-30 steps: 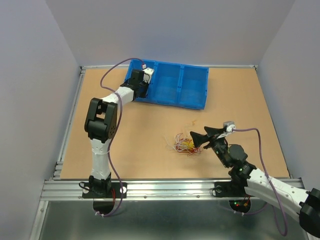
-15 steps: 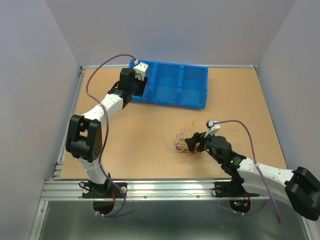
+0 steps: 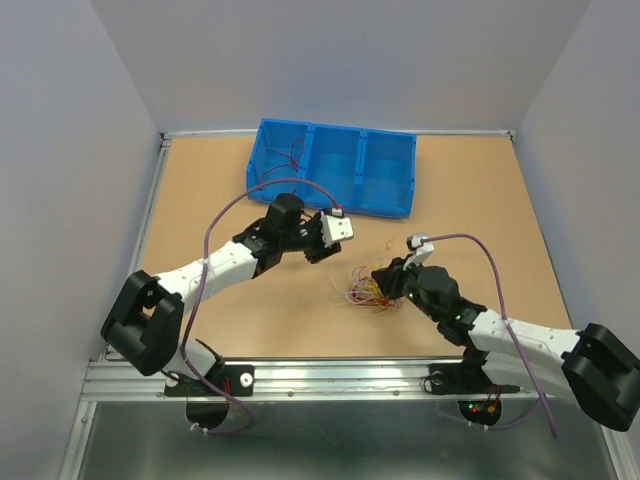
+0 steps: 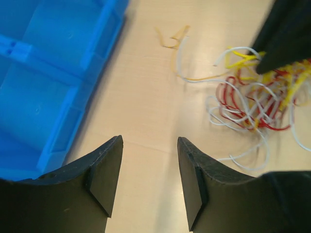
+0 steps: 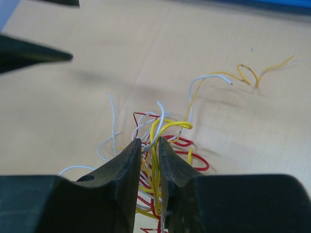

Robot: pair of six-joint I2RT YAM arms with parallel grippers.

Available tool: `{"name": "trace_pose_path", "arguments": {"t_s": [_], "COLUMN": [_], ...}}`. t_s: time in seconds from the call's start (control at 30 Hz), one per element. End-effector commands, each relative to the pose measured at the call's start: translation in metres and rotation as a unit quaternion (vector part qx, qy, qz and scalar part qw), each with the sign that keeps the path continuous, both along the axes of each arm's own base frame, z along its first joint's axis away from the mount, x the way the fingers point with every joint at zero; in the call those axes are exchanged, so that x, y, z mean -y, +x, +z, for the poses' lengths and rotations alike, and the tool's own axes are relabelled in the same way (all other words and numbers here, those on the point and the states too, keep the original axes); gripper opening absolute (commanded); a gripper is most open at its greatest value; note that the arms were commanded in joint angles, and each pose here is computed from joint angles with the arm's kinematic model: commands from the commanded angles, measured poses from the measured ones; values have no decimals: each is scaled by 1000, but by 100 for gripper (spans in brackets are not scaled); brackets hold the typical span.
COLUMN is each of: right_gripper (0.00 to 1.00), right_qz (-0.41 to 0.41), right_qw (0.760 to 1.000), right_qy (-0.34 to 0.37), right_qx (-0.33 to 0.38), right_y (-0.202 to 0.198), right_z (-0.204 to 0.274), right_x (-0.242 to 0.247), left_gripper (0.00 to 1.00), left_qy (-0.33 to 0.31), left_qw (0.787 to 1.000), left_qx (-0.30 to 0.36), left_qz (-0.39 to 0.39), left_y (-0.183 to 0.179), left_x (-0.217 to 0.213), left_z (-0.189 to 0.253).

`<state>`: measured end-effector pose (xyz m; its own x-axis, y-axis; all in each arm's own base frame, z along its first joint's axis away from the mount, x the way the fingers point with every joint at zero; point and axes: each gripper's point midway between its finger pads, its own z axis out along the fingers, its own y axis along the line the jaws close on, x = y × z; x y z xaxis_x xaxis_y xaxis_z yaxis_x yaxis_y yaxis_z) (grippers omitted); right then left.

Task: Untangle the cables

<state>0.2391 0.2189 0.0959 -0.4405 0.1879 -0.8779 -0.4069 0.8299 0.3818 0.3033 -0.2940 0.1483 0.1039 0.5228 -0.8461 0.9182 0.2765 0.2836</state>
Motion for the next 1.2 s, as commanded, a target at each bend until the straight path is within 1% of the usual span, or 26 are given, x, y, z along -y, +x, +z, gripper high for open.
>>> {"name": "trace_pose_path", "arguments": {"t_s": [0.0,0.1,0.27,0.37,0.43,0.47,0.5,0.73,0.8,0.83,0.87,1.03,1.17], "right_gripper": [26,23,24,39,46,47,51,53,58,67,68,69,70], "right_qz": [-13,-25,-38,-44,-45,-45,-45,-43,-42,-41,-40,-40,-40], "right_qw": [998,996,994,994,994,994,994,994,994,994,994,993,993], "right_qy": [46,61,70,69,66,66,64,62,62,65,64,63,64], "right_qx": [51,67,78,78,79,78,78,79,80,81,81,86,90], "right_y": [6,3,1,2,3,2,2,2,2,1,0,-1,-2], "right_z": [34,43,46,46,46,46,45,46,46,47,45,45,46], "right_x": [0,8,16,19,20,19,20,19,19,20,20,22,23], "left_gripper": [60,60,61,65,66,66,65,64,64,63,62,61,61], "left_qy": [-4,19,41,62,74,83,86,120,128,134,142,161,176], "left_qw": [987,977,966,958,950,948,946,942,941,941,939,937,937], "left_qx": [88,114,137,149,159,160,162,165,160,160,157,154,168], "left_qz": [-132,-177,-215,-237,-258,-261,-269,-266,-271,-268,-270,-269,-249], "left_y": [-38,-65,-90,-104,-116,-120,-126,-128,-131,-130,-132,-131,-123], "left_x": [16,22,27,29,33,32,35,35,36,36,36,34,28], "left_z": [19,11,-3,-12,-16,-21,-22,-38,-44,-45,-49,-58,-54]}}
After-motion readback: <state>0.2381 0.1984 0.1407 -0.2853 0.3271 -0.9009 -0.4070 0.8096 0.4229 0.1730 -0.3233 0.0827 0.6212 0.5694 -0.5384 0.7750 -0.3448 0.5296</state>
